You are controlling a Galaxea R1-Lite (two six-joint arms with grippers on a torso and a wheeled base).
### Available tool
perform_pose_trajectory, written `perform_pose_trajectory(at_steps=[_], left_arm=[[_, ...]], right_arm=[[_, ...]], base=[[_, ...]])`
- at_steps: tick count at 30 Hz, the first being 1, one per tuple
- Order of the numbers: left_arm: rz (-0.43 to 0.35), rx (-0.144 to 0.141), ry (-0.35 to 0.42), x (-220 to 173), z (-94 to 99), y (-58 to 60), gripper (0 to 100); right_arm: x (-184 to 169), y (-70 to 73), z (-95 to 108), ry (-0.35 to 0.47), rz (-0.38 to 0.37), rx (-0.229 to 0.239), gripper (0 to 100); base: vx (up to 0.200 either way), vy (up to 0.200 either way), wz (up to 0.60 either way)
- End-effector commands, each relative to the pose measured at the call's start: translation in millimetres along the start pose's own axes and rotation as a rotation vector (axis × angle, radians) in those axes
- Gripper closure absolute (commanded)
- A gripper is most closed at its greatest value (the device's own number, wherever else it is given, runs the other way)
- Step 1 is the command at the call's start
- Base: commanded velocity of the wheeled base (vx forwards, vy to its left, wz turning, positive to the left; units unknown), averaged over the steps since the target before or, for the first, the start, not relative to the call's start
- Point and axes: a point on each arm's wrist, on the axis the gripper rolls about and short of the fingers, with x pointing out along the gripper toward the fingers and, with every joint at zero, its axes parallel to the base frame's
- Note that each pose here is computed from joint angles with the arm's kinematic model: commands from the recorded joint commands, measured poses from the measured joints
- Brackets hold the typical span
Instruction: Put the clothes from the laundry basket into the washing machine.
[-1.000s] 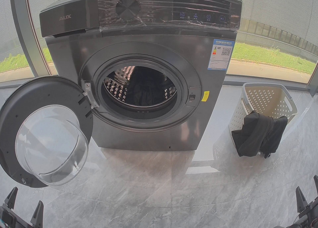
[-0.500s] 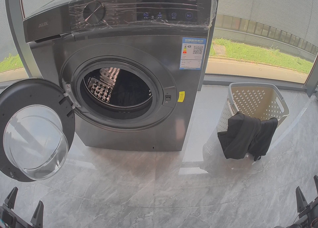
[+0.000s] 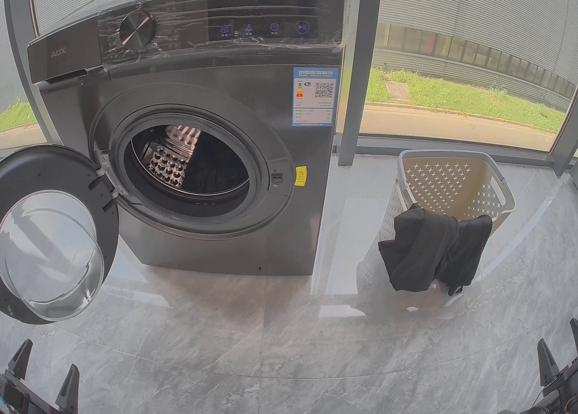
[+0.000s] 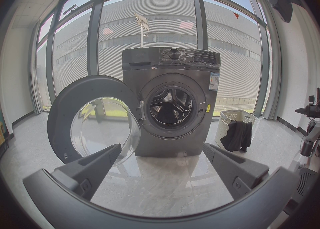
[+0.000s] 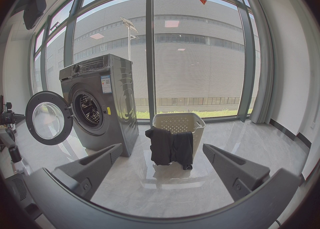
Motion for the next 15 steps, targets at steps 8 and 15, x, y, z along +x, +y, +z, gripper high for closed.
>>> perform_pose_trajectory(at_steps=[8, 15], left_arm=[[-0.002, 0.004, 0.002, 0.2, -4.7, -0.1, 0], [-0.002, 0.004, 0.001, 0.0, -4.3, -0.1, 0]], right_arm=[[0.1, -0.1, -5.2, 0.003, 0.000, 0.001, 0], [0.1, -0.1, -5.2, 0.003, 0.000, -0.001, 0]], base=[[0.000, -0.125, 0.00], [0.000, -0.029, 0.00]])
